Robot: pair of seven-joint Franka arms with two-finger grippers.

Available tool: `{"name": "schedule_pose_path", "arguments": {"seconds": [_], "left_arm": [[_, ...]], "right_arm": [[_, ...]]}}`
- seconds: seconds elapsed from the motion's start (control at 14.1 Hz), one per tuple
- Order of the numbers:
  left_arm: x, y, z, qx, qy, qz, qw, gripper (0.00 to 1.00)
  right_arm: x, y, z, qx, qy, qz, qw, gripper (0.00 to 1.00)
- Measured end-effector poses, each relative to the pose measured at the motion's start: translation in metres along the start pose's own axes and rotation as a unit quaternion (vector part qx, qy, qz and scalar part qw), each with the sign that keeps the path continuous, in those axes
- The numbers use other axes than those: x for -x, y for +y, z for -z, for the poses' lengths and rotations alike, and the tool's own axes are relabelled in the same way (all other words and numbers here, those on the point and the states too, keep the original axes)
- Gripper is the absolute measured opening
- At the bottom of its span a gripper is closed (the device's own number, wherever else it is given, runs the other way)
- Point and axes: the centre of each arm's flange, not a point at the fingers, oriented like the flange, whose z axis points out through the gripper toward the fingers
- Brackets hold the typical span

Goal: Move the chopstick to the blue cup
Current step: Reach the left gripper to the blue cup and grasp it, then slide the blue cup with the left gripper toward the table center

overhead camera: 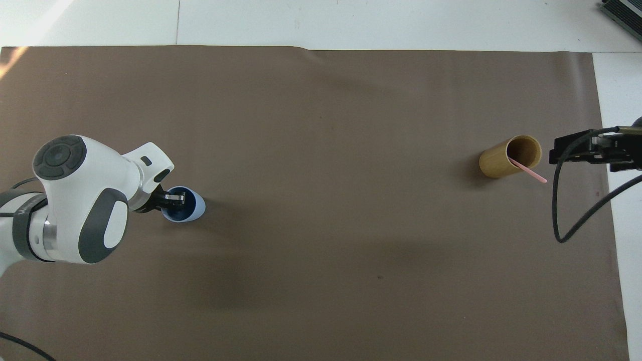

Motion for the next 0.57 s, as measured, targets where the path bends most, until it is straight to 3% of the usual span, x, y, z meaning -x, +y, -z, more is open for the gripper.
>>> {"name": "schedule_pose_path", "arguments": {"seconds": [0.21, 0.36, 0.57], "left_arm": [[-0.001, 0.0, 0.002, 0.0, 0.002, 0.0, 1.0, 0.05], [-0.006, 0.001, 0.012, 0.002, 0.013, -0.001, 1.0, 0.05], [-0.022, 0.01, 0.06, 0.005, 0.034, -0.007, 0.999, 0.05]], "right_arm": [[-0.002, 0.005, 0.001, -0.001, 0.007, 0.006, 1.0, 1.0], [-0.004, 0.01, 0.001, 0.0, 0.01, 0.031, 0.999, 1.0], [-0.005, 0.017, 0.0, 0.0, 0.01, 0.047, 0.999, 1.0]]}}
